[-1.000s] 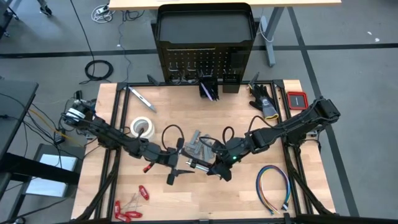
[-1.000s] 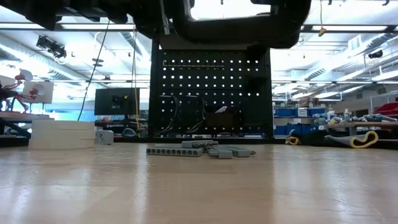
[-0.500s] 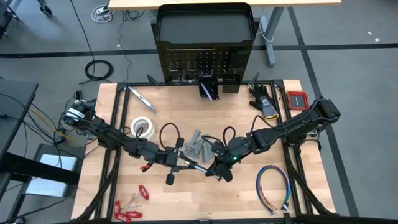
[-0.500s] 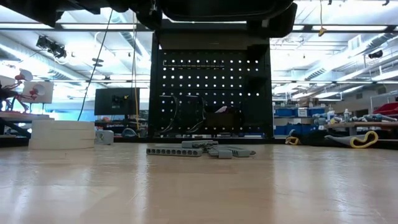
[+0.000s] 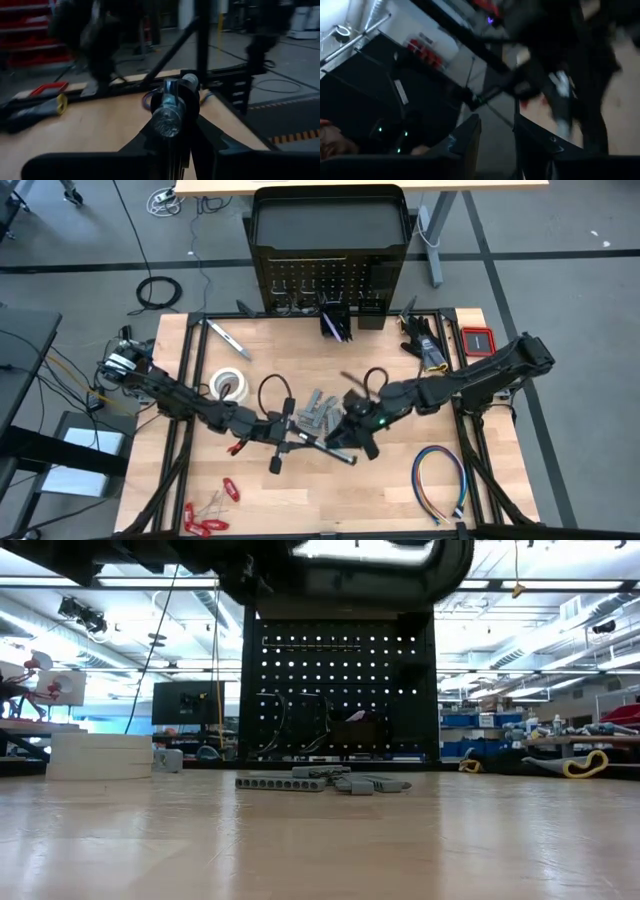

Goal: Hang tools onto peg board
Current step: Put the black clamp onto the peg board

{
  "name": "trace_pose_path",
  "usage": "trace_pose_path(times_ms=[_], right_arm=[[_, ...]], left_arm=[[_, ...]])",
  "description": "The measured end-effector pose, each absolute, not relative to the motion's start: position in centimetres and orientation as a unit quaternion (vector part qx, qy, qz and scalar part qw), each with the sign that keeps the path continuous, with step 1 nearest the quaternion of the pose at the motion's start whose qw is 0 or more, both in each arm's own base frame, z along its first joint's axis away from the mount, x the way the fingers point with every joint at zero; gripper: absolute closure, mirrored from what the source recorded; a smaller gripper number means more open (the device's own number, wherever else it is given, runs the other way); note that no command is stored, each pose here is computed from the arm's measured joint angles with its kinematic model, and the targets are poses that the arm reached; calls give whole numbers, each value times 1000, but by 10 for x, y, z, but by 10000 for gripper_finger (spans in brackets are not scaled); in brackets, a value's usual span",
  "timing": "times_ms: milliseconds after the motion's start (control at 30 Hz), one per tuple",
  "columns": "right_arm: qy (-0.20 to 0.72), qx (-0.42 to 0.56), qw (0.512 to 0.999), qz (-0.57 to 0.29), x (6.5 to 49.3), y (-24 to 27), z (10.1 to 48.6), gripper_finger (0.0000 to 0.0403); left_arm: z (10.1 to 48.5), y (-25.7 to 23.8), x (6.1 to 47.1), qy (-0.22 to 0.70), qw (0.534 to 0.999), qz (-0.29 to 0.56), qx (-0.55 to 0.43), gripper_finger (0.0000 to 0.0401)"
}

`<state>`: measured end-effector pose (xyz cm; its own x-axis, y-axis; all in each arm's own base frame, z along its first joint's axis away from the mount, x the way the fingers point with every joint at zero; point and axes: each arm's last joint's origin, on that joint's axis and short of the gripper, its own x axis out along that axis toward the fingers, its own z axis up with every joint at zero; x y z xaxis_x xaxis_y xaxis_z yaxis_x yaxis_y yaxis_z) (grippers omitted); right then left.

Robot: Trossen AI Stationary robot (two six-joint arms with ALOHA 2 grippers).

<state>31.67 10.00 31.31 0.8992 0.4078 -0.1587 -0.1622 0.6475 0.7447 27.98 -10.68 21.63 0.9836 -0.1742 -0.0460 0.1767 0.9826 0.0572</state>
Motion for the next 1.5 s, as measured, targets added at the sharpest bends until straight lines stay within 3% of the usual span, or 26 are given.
trace_pose_path(times_ms=[167, 333, 467, 633, 800, 933, 1133, 1267, 1500], right_arm=[[60, 288, 943, 157, 287, 112, 364, 274], [53, 169, 982, 57, 249, 133, 376, 273], [94, 111, 988, -40, 227, 149, 363, 273], [165, 92, 976, -104, 219, 163, 309, 273], [196, 120, 964, -137, 232, 170, 246, 271], [168, 84, 972, -142, 255, 175, 225, 261], [34, 13, 983, -180, 296, 168, 252, 245], [-29, 26, 987, -158, 308, 161, 271, 244], [-51, 48, 994, -84, 317, 160, 283, 247]], left_arm=[[219, -95, 278, 46, 999, -25, 8, 338], [226, -88, 266, 80, 996, 23, 5, 338], [244, -83, 256, 54, 997, 46, -24, 338], [248, -80, 243, -4, 998, 45, -54, 338], [250, -77, 232, -95, 991, 17, -97, 338], [250, -74, 224, -147, 981, 9, -128, 338], [254, -74, 220, -177, 972, -18, -151, 338], [257, -76, 219, -192, 969, -50, -146, 338], [259, -78, 217, -203, 967, -72, -138, 338]])
